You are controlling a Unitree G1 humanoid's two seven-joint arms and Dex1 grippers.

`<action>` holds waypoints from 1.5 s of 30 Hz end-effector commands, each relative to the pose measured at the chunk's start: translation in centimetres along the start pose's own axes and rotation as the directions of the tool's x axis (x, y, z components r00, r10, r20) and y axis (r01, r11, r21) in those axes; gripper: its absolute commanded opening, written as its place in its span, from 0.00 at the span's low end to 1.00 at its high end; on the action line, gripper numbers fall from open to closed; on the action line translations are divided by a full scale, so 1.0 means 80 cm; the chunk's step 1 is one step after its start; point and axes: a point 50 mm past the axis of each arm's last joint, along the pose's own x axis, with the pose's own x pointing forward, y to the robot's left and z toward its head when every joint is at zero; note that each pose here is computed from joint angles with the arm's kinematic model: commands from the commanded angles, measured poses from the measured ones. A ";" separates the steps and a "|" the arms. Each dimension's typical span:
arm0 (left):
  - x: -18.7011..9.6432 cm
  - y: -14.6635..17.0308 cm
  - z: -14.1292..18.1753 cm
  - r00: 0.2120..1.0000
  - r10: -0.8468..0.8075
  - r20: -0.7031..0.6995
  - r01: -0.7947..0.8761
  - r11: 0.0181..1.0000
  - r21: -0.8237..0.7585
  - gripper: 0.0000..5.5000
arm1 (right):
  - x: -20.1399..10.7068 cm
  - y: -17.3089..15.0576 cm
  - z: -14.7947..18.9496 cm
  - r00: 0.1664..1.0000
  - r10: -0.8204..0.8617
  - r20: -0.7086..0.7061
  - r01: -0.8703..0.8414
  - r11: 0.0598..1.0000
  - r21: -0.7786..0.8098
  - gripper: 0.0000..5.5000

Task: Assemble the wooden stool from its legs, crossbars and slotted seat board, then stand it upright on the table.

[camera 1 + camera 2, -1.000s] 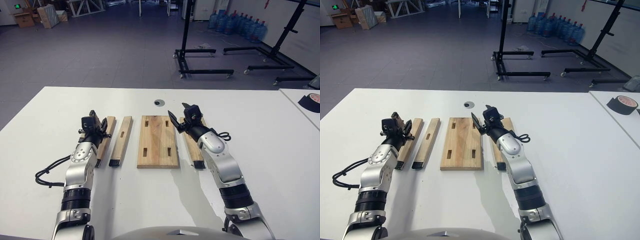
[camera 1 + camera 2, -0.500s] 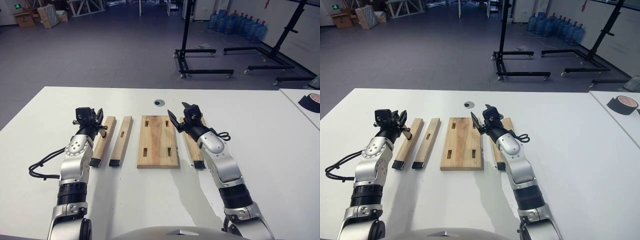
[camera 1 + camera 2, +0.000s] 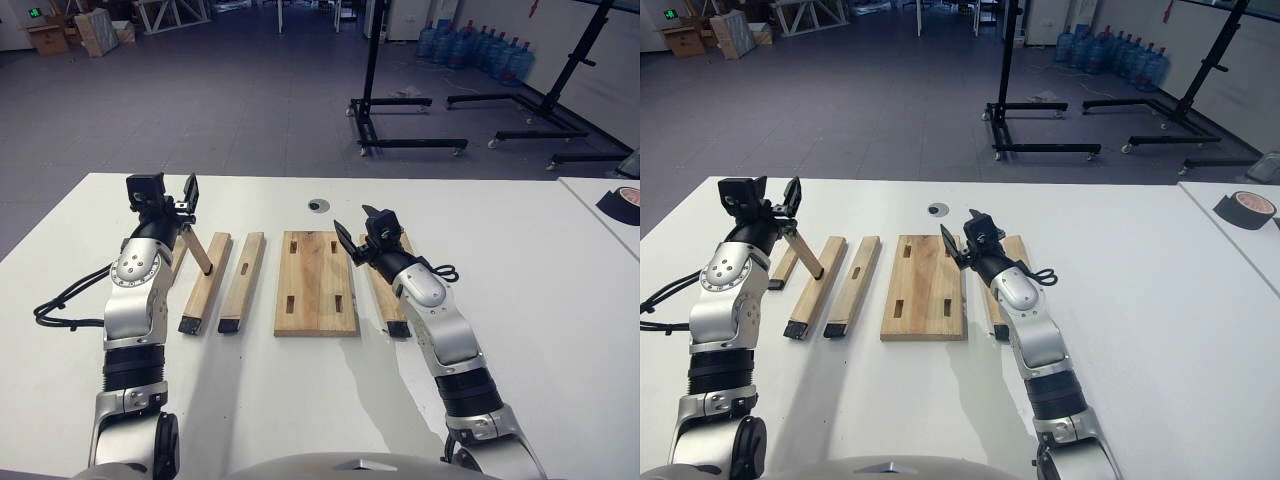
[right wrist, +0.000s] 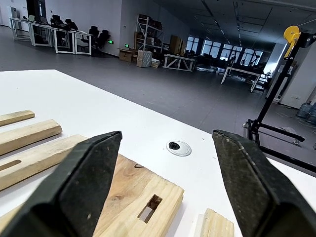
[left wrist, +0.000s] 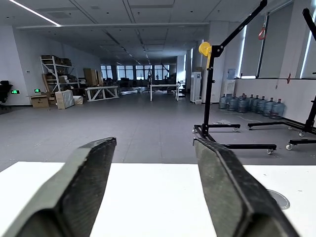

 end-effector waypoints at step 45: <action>0.035 -0.015 0.048 0.996 -0.081 0.020 0.083 0.987 -0.136 0.70 | 0.006 0.000 0.003 1.000 0.012 0.018 -0.011 0.999 -0.045 0.61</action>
